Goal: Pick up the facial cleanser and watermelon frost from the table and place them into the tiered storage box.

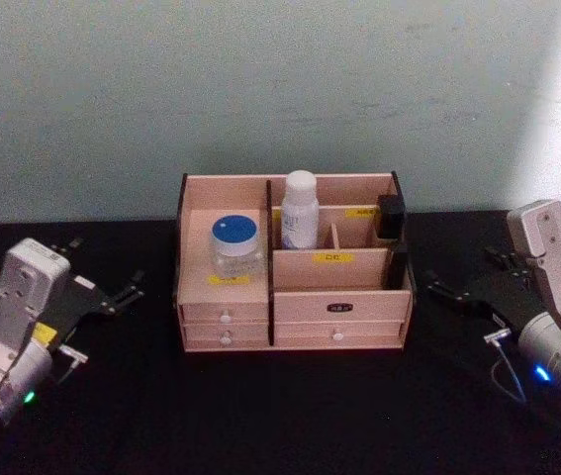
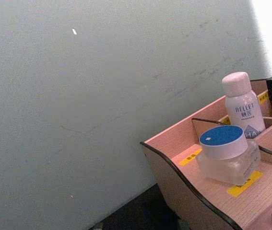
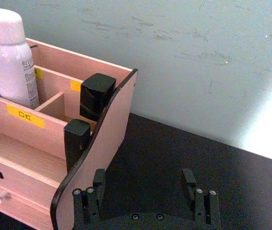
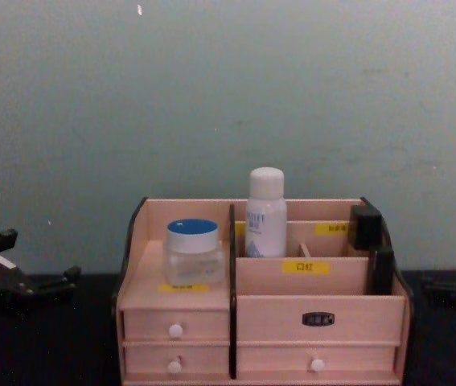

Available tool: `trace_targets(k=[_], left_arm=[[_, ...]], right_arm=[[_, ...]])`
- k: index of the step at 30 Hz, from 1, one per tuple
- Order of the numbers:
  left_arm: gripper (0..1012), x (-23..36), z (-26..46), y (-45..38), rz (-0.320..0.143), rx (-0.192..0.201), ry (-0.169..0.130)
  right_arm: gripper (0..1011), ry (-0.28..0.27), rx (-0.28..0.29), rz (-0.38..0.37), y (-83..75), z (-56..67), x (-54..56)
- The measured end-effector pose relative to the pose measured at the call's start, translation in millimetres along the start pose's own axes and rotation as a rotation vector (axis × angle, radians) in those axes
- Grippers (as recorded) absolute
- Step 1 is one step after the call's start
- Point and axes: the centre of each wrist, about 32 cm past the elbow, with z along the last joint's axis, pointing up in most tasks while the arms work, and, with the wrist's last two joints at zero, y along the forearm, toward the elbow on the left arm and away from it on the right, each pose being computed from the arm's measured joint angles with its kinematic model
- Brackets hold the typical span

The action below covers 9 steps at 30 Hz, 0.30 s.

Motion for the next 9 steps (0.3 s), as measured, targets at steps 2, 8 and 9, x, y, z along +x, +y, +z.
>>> trace_targets(k=[2,8,9], left_arm=[[1001,0.0,0.0,0.0,0.0,0.0,0.0],[1001,0.0,0.0,0.0,0.0,0.0,0.0],[1002,0.0,0.0,0.0,0.0,0.0,0.0]], right_arm=[[1002,0.0,0.0,0.0,0.0,0.0,0.0],[1002,0.0,0.0,0.0,0.0,0.0,0.0],[1002,0.0,0.0,0.0,0.0,0.0,0.0]])
